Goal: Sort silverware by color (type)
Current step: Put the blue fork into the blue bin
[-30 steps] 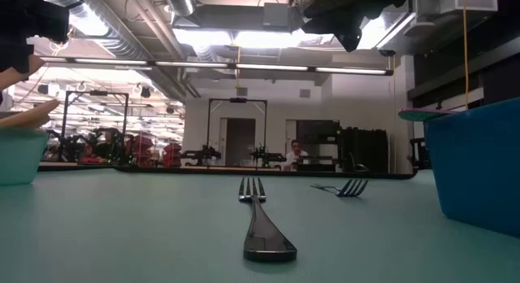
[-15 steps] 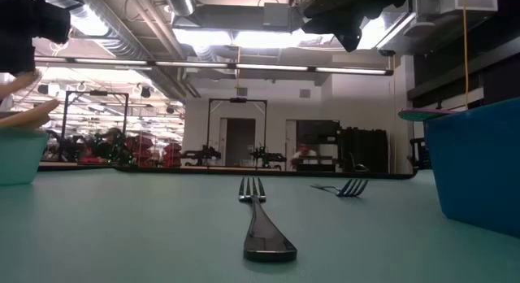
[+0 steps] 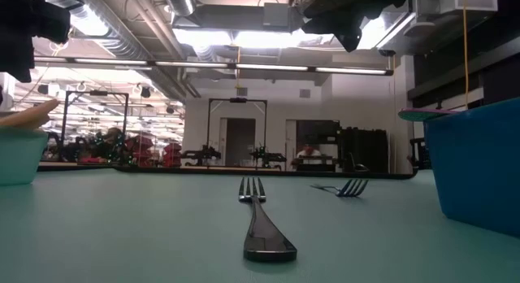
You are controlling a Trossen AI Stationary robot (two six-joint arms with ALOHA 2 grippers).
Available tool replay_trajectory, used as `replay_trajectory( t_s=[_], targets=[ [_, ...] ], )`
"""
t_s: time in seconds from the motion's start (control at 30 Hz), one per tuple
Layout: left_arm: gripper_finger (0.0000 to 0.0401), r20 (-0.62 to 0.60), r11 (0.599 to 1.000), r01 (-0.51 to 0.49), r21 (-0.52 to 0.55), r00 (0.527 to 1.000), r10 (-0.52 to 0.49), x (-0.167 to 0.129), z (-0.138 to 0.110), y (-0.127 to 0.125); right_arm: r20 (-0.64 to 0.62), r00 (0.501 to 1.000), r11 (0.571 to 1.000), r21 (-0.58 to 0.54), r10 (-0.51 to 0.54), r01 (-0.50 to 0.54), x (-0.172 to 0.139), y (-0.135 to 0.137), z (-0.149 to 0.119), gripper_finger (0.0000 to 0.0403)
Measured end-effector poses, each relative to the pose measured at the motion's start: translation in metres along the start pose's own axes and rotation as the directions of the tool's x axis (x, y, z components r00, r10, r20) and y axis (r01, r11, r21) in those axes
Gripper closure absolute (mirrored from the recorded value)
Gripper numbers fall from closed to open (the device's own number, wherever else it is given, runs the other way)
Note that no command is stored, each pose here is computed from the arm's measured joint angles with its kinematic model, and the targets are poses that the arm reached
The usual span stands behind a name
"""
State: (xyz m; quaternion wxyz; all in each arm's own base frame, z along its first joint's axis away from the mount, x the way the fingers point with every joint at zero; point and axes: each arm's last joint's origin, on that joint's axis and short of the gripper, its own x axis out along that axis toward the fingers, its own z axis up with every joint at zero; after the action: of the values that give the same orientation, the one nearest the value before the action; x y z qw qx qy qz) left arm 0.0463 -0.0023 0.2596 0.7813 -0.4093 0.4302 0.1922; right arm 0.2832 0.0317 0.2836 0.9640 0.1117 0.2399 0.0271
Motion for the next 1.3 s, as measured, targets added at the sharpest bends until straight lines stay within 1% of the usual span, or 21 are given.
replay_trajectory(
  t_s=[0.13,0.23,0.33,0.47,0.53,0.63,0.73,0.8,0.87,0.97,1.1,1.2,1.3],
  targets=[
    [0.0268,0.000,1.000,0.000,0.000,1.000,0.000,0.000,0.000,0.000,0.005,1.000,1.000,0.011,-0.019,0.019,0.000,-0.001,0.000,0.0288],
    [0.0268,0.001,1.000,0.000,0.000,1.000,0.000,0.000,0.000,0.000,0.014,0.997,0.996,0.041,-0.082,0.081,0.000,-0.003,0.000,0.0288],
    [0.0268,0.003,1.000,0.000,-0.001,1.000,0.000,0.000,0.000,0.000,0.007,0.986,0.984,0.074,-0.166,0.165,0.000,-0.006,-0.002,0.0288],
    [0.0268,0.013,1.000,0.002,-0.002,1.000,-0.002,0.000,0.001,-0.001,-0.021,0.962,0.950,0.153,-0.274,0.273,-0.001,-0.012,-0.006,0.0288],
    [0.0268,0.013,1.000,0.002,-0.003,1.000,-0.002,0.000,0.001,-0.001,-0.046,0.952,0.928,0.214,-0.301,0.304,-0.002,-0.017,-0.008,0.0288],
    [0.0268,0.015,1.000,0.002,-0.003,1.000,-0.002,0.000,0.001,-0.001,-0.091,0.938,0.885,0.309,-0.336,0.347,-0.003,-0.028,-0.010,0.0288],
    [0.0268,0.033,1.000,0.003,-0.009,0.999,-0.003,0.000,0.002,-0.001,-0.144,0.926,0.848,0.374,-0.349,0.377,-0.001,-0.035,-0.015,0.0288],
    [0.0268,0.087,1.000,0.022,0.000,0.996,-0.022,0.000,0.005,-0.004,-0.170,0.924,0.835,0.396,-0.341,0.381,0.004,-0.038,-0.017,0.0288],
    [0.0268,0.160,0.999,0.031,0.011,0.987,-0.032,0.001,0.009,-0.007,-0.204,0.924,0.832,0.404,-0.323,0.381,0.010,-0.039,-0.022,0.0288],
    [0.0268,0.281,0.997,0.060,0.054,0.957,-0.073,-0.001,0.017,-0.014,-0.264,0.911,0.820,0.407,-0.317,0.403,0.023,-0.041,-0.031,0.0288],
    [0.0268,0.399,0.988,0.097,0.121,0.907,-0.138,-0.004,0.026,-0.025,-0.356,0.885,0.814,0.389,-0.298,0.431,0.044,-0.045,-0.048,0.0288],
    [0.0268,0.445,0.978,0.116,0.172,0.877,-0.182,-0.006,0.031,-0.031,-0.414,0.866,0.804,0.391,-0.281,0.448,0.058,-0.049,-0.060,0.0288],
    [0.0268,0.456,0.972,0.118,0.202,0.867,-0.201,-0.004,0.034,-0.036,-0.462,0.841,0.798,0.375,-0.281,0.472,0.068,-0.052,-0.071,0.0288]
  ],
)
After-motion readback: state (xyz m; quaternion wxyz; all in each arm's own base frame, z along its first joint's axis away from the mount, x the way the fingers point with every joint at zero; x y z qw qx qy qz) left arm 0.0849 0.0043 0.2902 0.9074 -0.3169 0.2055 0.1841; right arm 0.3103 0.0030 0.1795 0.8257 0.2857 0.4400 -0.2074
